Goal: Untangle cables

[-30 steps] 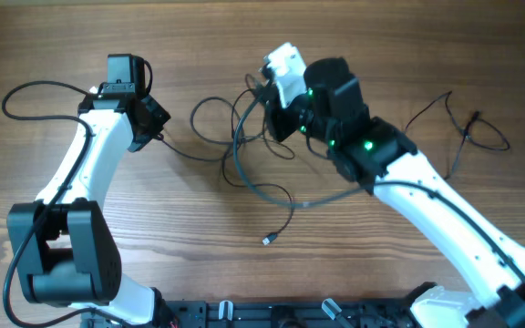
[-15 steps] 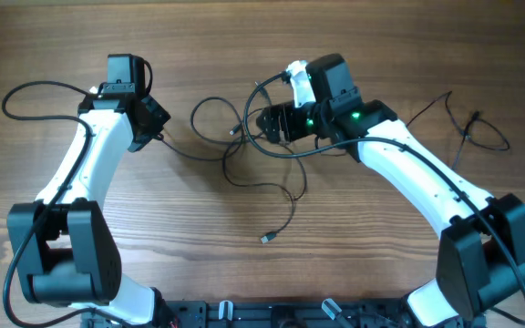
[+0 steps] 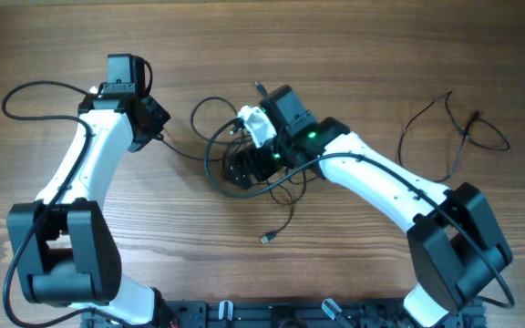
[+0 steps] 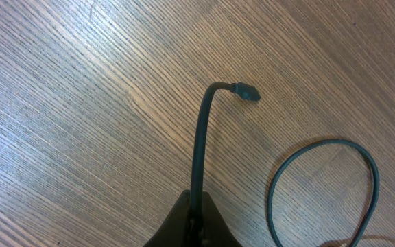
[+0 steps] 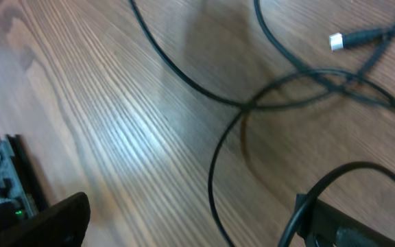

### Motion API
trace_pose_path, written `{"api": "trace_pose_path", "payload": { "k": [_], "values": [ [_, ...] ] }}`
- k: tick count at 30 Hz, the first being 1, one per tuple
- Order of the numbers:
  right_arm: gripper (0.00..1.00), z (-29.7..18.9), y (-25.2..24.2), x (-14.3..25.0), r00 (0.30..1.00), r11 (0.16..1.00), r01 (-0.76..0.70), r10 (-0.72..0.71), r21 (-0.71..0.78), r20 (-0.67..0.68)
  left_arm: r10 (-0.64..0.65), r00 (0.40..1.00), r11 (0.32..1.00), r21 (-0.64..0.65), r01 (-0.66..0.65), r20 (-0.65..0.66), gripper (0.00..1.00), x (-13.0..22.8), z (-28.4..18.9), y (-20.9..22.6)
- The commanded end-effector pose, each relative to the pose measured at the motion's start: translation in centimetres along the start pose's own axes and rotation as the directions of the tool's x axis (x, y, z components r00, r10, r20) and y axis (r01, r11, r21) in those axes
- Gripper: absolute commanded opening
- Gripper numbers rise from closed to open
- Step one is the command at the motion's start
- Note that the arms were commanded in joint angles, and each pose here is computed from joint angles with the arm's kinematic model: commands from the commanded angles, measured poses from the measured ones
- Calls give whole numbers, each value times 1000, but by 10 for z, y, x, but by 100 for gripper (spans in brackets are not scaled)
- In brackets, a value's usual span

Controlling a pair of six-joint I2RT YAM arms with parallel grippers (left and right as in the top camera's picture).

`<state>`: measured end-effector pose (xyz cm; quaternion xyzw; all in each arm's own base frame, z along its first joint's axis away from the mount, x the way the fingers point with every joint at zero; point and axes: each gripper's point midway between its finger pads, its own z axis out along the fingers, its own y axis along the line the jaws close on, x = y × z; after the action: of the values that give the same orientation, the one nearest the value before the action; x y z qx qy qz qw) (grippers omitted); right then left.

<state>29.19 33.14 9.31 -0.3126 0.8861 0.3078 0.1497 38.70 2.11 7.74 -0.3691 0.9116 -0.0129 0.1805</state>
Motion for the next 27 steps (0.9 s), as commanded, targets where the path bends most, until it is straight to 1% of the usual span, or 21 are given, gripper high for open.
{"api": "trace_pose_path", "payload": {
  "k": [1,3,5,8,9,10,12,14,17,21,23,25,27],
  "values": [
    [98,10,-23,-8,995,973,96,-102,208,20,-10,1000,1000,-8,10,14,5,0,-1,1],
    [98,13,-12,-13,979,963,195,-203,185,27,-10,1000,1000,-8,10,14,5,0,-1,1],
    [98,19,10,-13,954,950,292,-297,107,32,-9,1000,1000,-8,10,13,5,0,-1,1],
    [97,29,27,-8,923,921,381,-383,82,18,-9,1000,1000,-8,10,13,5,0,-1,1],
    [98,34,27,-7,919,915,391,-394,102,10,-9,1000,1000,-8,10,13,5,0,-1,1],
    [99,39,23,-6,917,908,396,-400,139,-4,-9,1000,1000,-8,10,13,5,0,-1,1],
    [100,45,3,-5,917,882,394,-397,260,-42,-9,1000,1000,-8,10,13,5,0,-1,1],
    [100,47,-29,-3,922,831,381,-377,406,-94,-9,1000,1000,-8,10,13,5,0,-1,1],
    [100,46,-51,-4,922,775,375,-367,508,-120,-9,1000,1000,-8,10,13,5,0,-1,1],
    [100,22,-85,-16,928,627,339,-346,701,-138,-9,1000,1000,-8,10,13,5,0,-1,1],
    [100,9,-98,-19,932,565,320,-331,760,-146,-9,1000,1000,-8,10,13,5,0,-1,1],
    [100,9,-102,-18,944,591,289,-306,754,-122,-9,1000,1000,-8,10,13,5,0,-1,1],
    [100,17,-100,-15,959,671,250,-270,698,-84,-9,1000,1000,-8,10,13,5,0,-1,1]
  ]
}}
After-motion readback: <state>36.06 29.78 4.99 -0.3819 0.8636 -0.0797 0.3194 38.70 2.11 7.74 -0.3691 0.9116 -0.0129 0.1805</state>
